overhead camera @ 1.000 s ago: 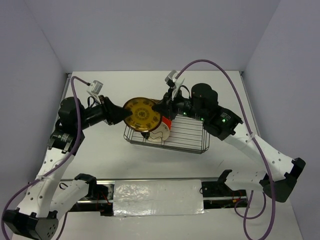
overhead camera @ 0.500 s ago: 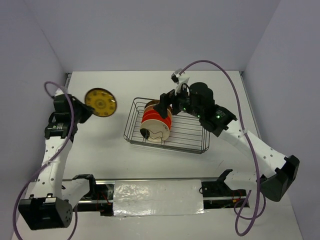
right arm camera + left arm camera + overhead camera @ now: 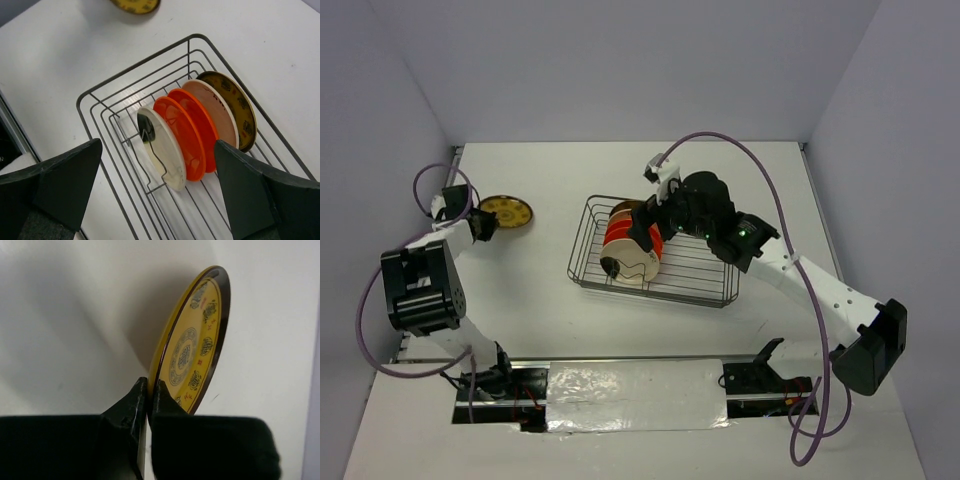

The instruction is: Unload the plates from the dish rack

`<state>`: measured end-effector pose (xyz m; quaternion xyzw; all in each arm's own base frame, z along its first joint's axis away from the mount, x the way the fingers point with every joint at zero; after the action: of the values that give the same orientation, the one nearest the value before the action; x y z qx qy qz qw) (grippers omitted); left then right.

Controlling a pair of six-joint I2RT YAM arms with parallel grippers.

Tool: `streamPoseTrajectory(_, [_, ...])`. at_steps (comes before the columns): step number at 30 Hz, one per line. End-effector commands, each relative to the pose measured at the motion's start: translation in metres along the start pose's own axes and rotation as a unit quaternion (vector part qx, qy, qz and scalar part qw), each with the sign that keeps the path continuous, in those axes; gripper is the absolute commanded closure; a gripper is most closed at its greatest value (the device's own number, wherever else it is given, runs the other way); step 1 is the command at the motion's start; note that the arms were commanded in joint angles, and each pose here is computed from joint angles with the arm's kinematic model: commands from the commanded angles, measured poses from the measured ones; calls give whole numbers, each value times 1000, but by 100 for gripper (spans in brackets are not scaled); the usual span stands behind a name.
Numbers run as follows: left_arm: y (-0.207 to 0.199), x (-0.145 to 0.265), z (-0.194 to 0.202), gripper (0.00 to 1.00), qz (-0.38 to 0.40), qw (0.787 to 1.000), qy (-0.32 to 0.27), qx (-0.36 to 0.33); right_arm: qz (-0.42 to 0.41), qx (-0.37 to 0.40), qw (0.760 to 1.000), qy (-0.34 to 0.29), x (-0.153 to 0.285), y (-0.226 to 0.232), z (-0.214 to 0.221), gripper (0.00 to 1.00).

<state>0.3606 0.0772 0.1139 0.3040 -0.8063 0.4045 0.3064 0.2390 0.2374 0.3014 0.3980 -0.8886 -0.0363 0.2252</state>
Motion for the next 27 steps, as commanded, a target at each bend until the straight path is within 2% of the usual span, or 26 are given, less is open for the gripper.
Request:
streamPoseTrajectory(1, [-53,-6,-42,87,91,993,-77,8,-19,47,999,13,-5,3,4,1])
streamPoseTrajectory(3, [-50,-20,-36,74,86,994,-68,8,-25,65,997,33,-13,3,12,5])
streamPoseTrajectory(5, [-51,-28,-29,59,89,995,-52,5,-30,74,995,55,-22,4,18,18])
streamPoseTrajectory(6, [-49,-39,-21,45,83,996,-33,1,-34,79,994,63,-25,9,20,32])
streamPoseTrajectory(7, [-50,-44,-15,40,82,997,-15,-4,-35,82,994,67,-27,11,19,35])
streamPoseTrajectory(8, [-49,-51,-10,22,62,998,10,-8,-27,92,992,79,-33,11,23,37])
streamPoseTrajectory(10, [-60,-47,-6,10,58,998,31,-24,-21,122,988,97,-37,20,26,38])
streamPoseTrajectory(11, [-56,-39,2,1,33,997,58,-30,7,135,985,108,-41,17,30,39])
streamPoseTrajectory(13, [-59,-24,-1,0,12,998,47,-43,21,151,980,127,-44,19,35,42])
streamPoseTrajectory(15, [-58,9,-3,1,4,998,42,-54,39,159,978,126,-46,15,37,42])
streamPoseTrajectory(16, [-64,38,-13,1,27,998,17,-56,46,162,978,123,-46,13,37,42])
streamPoseTrajectory(18, [-59,67,-10,1,40,996,3,-77,61,176,975,120,-49,9,37,42])
streamPoseTrajectory(19, [-66,100,-19,1,75,993,-28,-83,67,181,973,128,-52,6,41,42])
streamPoseTrajectory(21, [-66,128,-15,0,111,985,-41,-123,85,195,968,134,-55,2,41,45])
streamPoseTrajectory(22, [-71,155,-17,1,146,977,-64,-139,88,200,965,147,-61,-1,46,45])
streamPoseTrajectory(25, [-67,192,-7,0,183,960,-73,-198,94,216,957,168,-72,-6,54,57])
streamPoseTrajectory(27, [-58,201,-1,0,190,953,-70,-223,95,217,954,182,-79,-9,61,58])
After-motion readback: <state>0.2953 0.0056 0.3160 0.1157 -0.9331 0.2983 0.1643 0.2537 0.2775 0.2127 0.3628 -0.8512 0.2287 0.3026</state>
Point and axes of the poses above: each gripper's point midway between its finger pads, its own x axis back along the fingers, its own y axis along the line the jaws close on, z = x × y, the point moved 7 cm from there along x, back along the fingers, and after that the axes turned 10 degrees about -x, right-handed, at the moved point
